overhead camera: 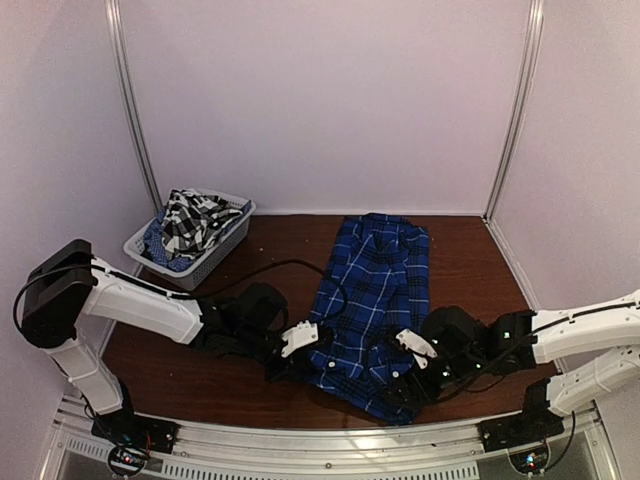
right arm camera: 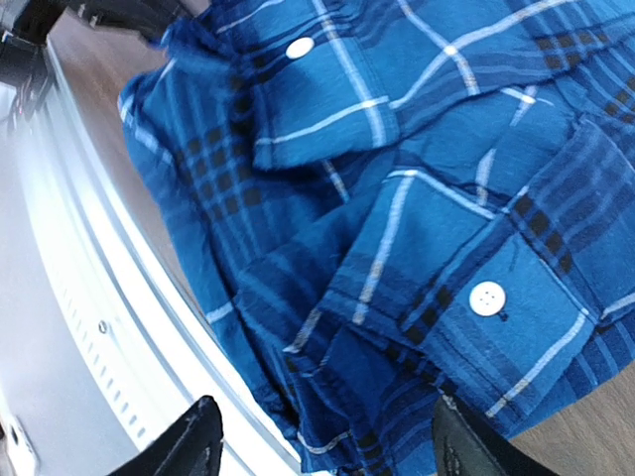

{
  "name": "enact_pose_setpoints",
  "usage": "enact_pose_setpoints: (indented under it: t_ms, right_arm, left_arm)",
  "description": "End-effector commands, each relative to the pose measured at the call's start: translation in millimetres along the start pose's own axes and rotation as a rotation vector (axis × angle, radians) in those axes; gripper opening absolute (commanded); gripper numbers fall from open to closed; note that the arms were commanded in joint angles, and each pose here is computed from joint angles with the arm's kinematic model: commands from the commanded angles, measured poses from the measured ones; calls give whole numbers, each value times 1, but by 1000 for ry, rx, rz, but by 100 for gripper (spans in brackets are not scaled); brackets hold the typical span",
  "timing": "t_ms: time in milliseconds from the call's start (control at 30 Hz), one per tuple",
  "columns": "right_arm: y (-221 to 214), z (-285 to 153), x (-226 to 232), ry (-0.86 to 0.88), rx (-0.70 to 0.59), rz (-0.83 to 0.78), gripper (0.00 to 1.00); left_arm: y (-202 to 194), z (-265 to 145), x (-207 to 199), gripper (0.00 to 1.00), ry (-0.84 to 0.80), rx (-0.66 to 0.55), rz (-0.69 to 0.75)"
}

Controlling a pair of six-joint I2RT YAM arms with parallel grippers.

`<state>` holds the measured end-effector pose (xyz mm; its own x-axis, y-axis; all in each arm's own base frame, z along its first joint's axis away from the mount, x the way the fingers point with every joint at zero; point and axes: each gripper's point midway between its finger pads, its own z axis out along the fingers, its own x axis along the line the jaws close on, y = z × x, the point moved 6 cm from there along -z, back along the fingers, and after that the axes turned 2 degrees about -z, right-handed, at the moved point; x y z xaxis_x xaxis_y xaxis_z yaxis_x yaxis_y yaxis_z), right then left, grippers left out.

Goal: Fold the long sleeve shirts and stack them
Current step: Pass from the right arm to the left, then pick up the rectangle-folded shirt from the center of the board, then fold the rectangle-folded shirt at the center of the board.

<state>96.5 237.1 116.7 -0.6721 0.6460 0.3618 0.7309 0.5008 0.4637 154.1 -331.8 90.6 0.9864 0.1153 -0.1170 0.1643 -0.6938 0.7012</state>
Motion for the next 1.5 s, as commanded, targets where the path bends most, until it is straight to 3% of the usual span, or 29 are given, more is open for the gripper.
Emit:
enact_pose_setpoints:
  t_ms: [0, 233, 500, 867, 933, 1033, 1133, 1467]
  right_arm:
    - [-6, 5, 1, -68, 5, -16, 75]
    - [-24, 20, 3, -204, 77, -72, 83]
    - [-36, 34, 3, -301, 127, -123, 79]
    - [-42, 36, 3, -368, 114, -130, 44]
    - [-43, 36, 7, -362, 105, -139, 34]
    - [-43, 34, 16, -346, 93, -158, 12]
    - [-44, 32, 31, -289, 88, -184, 1]
    - [-49, 6, 65, -49, 62, -176, 0]
  left_arm:
    - [9, -1, 4, 0, -49, -2, -68]
    - [10, -2, 3, 0, -61, -5, -75]
    - [5, -2, 2, 0, -65, 8, -86]
    - [0, -6, -2, 0, -68, -2, -111]
    - [-3, -6, -4, 0, -74, 1, -118]
    - [-8, -4, -12, 0, -74, 21, -114]
    - [-11, -1, -25, 0, -77, 49, -116]
    - [-10, -19, -61, 0, -101, 56, -171]
